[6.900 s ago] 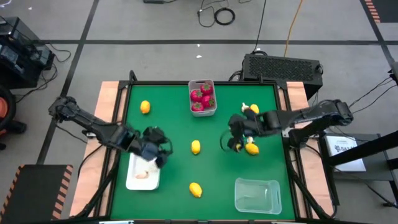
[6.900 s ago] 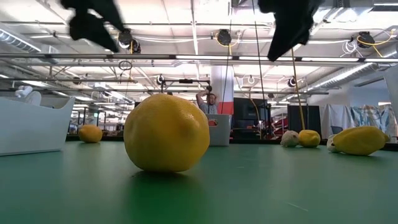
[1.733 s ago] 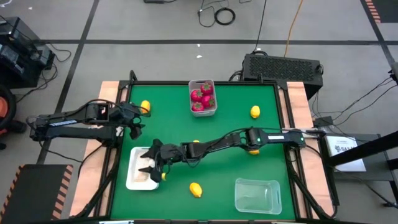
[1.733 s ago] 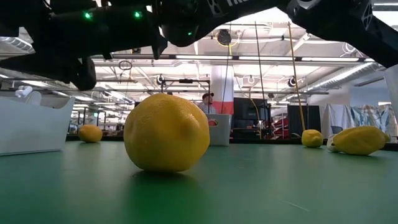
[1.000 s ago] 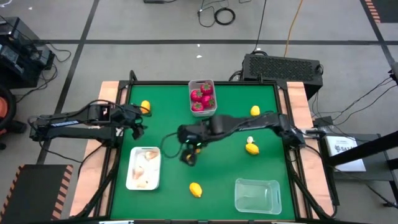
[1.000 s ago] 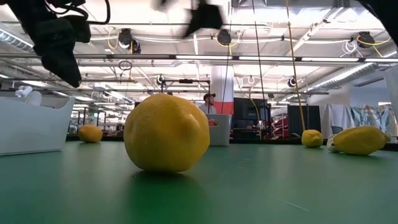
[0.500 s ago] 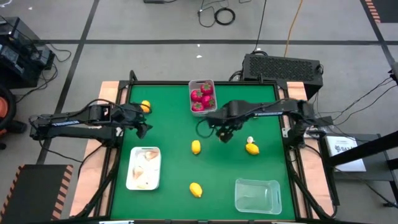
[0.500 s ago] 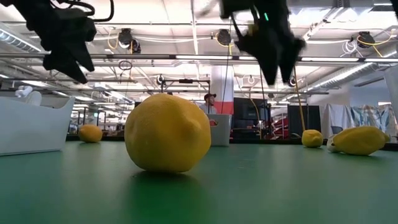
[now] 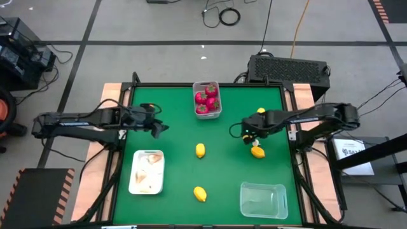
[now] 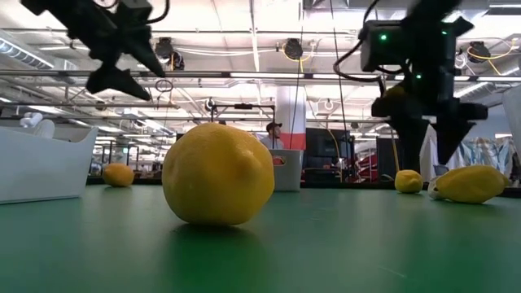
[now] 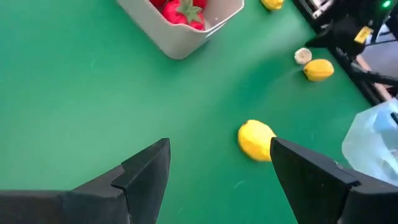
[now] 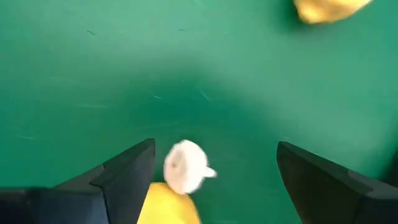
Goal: Sort produce into baskets
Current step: Put the garlic into the white bin
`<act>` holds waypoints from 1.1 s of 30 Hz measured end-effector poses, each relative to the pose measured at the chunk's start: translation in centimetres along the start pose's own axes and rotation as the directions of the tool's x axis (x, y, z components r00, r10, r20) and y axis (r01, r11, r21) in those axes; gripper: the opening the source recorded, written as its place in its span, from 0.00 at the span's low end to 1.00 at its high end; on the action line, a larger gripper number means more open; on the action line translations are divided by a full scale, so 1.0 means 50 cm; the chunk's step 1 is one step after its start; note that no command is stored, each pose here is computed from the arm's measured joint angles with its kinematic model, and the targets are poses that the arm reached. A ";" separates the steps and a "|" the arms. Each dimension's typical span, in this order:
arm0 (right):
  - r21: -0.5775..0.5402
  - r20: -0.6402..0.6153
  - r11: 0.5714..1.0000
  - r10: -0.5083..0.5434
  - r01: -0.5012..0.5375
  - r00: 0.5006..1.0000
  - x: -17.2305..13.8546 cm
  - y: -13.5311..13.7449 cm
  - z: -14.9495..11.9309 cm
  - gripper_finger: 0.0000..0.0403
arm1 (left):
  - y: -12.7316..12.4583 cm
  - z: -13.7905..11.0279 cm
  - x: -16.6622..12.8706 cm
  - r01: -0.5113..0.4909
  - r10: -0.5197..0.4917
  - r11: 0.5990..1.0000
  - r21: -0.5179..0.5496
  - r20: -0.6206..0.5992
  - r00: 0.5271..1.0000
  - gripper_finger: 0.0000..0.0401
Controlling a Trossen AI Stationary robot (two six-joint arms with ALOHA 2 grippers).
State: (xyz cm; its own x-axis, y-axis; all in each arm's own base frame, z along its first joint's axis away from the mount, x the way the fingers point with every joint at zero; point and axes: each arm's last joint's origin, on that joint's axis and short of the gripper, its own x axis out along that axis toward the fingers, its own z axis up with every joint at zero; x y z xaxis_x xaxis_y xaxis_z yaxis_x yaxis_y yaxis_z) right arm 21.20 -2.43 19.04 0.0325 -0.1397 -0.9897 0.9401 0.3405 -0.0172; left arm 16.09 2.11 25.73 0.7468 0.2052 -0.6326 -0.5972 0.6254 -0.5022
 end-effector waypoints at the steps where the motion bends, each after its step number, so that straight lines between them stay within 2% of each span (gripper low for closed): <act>1: 0.007 0.014 1.000 0.030 -0.030 0.999 0.004 -0.002 -0.004 0.80 | -0.005 0.003 0.008 0.008 -0.008 1.000 -0.001 0.008 1.000 0.70; 8: 0.019 0.028 0.996 0.089 -0.089 0.996 0.028 -0.004 -0.027 0.80 | -0.036 0.013 0.073 0.064 -0.064 0.998 0.002 0.024 0.998 0.70; 15: 0.021 0.039 0.993 0.117 -0.118 0.992 0.027 0.007 -0.045 0.79 | -0.060 -0.008 0.122 0.081 -0.081 0.997 0.011 -0.025 0.996 0.70; 23: 0.023 0.043 0.997 0.075 -0.076 0.996 0.049 0.024 -0.058 0.73 | -0.077 -0.037 0.135 0.099 -0.093 0.994 0.055 -0.094 0.991 0.70; 28: 0.023 0.032 0.999 0.032 -0.033 0.999 0.067 0.031 -0.062 0.69 | -0.079 -0.039 0.134 0.101 -0.096 0.993 0.060 -0.093 0.991 0.70; 33: 0.004 0.027 0.999 0.034 -0.034 0.999 0.081 0.043 -0.070 0.62 | -0.079 -0.039 0.134 0.101 -0.095 0.993 0.060 -0.092 0.991 0.70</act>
State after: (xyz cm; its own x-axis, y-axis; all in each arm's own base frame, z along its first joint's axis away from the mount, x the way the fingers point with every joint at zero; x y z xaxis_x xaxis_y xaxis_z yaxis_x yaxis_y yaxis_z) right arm 22.18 0.98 14.51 0.0737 -0.1526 -0.9855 0.9399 0.3410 0.0175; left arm 22.88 -0.48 22.34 0.7699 0.0744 -0.6338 -0.5002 0.6871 -0.5269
